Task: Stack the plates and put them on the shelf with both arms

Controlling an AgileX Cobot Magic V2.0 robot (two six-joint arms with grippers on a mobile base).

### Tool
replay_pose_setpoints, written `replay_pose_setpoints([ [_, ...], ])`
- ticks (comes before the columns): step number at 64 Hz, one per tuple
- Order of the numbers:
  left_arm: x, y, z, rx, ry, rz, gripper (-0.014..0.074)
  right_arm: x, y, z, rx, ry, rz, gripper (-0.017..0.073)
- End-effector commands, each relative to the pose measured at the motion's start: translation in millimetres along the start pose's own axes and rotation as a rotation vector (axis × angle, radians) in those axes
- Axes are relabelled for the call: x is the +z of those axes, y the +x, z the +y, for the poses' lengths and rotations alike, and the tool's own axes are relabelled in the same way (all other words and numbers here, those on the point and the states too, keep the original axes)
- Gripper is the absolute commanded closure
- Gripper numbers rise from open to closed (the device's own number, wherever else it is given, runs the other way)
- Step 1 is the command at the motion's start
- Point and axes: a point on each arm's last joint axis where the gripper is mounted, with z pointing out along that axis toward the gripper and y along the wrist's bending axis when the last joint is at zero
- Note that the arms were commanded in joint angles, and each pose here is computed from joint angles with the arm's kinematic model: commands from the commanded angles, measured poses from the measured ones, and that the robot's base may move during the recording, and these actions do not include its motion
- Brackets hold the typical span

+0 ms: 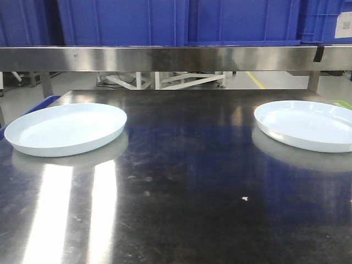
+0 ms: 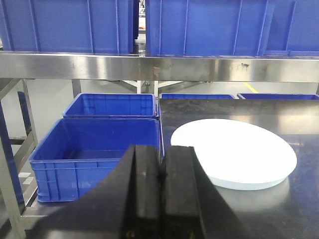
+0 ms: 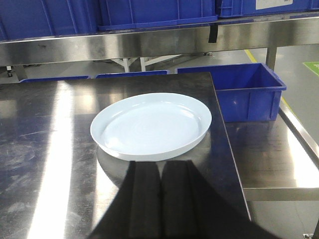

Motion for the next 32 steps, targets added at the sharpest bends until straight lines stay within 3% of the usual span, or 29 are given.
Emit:
replay_pose_setpoints([
  [1, -1.8, -7.6, -0.8, -0.012, 0.009, -0.097, 0.051, -2.0, -10.0, 0.8, -0.01, -0.007, -0.116, 0.0537],
  [32, -1.8, -7.6, -0.8, -0.012, 0.009, -0.097, 0.051, -2.0, -10.0, 0.8, -0.01, -0.007, -0.116, 0.0537],
])
